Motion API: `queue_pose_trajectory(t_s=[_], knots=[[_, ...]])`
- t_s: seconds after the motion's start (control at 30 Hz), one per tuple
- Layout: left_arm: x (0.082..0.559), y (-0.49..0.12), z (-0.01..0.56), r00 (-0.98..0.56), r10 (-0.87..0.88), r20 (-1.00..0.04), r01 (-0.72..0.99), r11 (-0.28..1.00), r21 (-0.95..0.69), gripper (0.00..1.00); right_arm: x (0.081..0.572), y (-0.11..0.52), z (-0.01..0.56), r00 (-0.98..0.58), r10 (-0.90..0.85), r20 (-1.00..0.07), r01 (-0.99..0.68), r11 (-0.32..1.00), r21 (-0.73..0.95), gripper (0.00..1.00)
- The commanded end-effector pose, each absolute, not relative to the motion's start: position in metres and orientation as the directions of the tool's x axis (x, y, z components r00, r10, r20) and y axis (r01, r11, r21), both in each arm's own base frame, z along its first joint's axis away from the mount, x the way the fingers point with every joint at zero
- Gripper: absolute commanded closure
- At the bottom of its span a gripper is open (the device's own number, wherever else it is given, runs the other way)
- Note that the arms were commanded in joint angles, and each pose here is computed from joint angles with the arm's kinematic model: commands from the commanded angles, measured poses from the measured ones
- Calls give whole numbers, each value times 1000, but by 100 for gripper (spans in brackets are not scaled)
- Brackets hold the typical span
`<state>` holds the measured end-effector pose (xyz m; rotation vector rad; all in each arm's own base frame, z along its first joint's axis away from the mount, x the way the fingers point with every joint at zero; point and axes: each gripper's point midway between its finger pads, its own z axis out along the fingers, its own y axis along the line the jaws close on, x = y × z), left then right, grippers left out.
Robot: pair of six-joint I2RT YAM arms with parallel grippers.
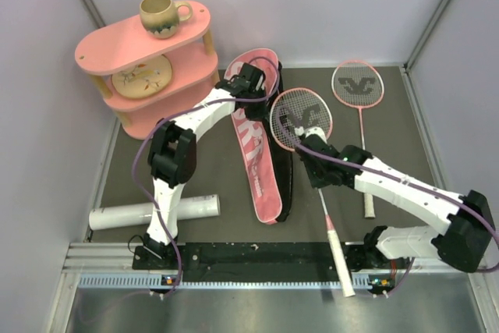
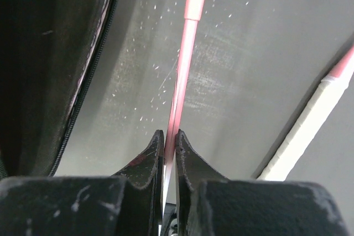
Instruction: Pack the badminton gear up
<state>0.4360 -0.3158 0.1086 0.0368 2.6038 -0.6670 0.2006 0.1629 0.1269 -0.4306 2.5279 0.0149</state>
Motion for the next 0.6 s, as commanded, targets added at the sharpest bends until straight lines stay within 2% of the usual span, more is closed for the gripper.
queue_pose_trajectory(t_s=[0.0, 0.27, 0.57], knots=[[437, -330, 145, -866, -77, -494, 198, 854, -481, 100, 208, 184, 130, -768, -318, -556, -324, 942, -91, 100], [437, -321, 159, -832, -47, -553, 231, 876, -423, 100, 197, 185, 129, -770, -333, -545, -341, 936, -91, 100], [451, -312, 165, -802, -47, -595, 217, 905, -365, 100, 176, 157, 119, -798, -296, -525, -265, 955, -137, 100]])
